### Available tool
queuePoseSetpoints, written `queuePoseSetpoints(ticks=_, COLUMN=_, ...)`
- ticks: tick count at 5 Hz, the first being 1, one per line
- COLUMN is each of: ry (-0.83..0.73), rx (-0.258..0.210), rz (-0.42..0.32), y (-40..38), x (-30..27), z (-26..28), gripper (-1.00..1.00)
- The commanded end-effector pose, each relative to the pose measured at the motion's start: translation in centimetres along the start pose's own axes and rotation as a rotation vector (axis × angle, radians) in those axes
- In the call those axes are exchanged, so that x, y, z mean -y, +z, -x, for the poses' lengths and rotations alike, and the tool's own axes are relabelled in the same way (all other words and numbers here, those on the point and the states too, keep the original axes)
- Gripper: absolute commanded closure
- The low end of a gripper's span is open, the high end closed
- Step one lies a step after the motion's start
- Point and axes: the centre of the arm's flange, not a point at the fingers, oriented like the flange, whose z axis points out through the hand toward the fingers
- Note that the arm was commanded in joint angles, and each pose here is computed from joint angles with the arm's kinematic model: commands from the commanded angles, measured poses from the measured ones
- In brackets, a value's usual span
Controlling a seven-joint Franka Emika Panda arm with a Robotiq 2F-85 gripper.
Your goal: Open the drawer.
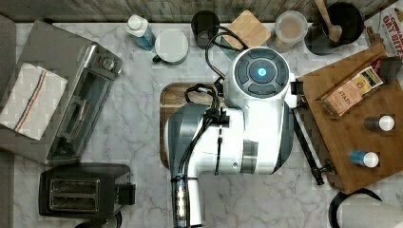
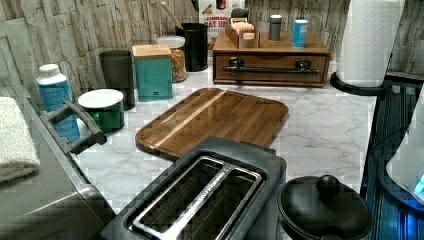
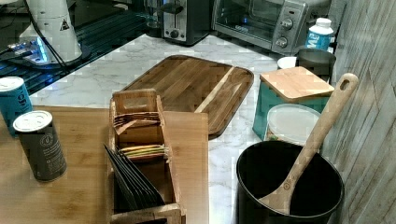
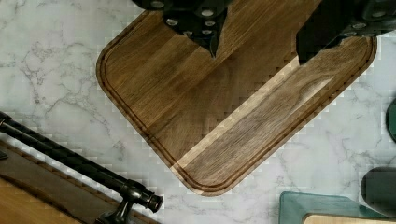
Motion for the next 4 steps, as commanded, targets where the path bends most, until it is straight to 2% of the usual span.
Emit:
queuePoseSetpoints(ticks=1, ry=0.001, rx=-0.002, rz=-0.001, y=-0.2, x=-0.3, z=0.2, gripper=-1.0)
queuePoseSetpoints(ticks=2, ry=-0.175, rx=0.009, rz=-0.01, y=0.4, x=-1.9, z=1.3, gripper=-1.0)
queuePoseSetpoints(ticks=3, ry=-0.389, rx=-0.01, rz=-0.046, y=1.9, x=-4.7, z=1.5, gripper=-1.0)
queuePoseSetpoints(ticks=4, ry=-0.564, rx=0.017, rz=-0.065, y=3.8, x=-7.8, z=0.3, gripper=-1.0)
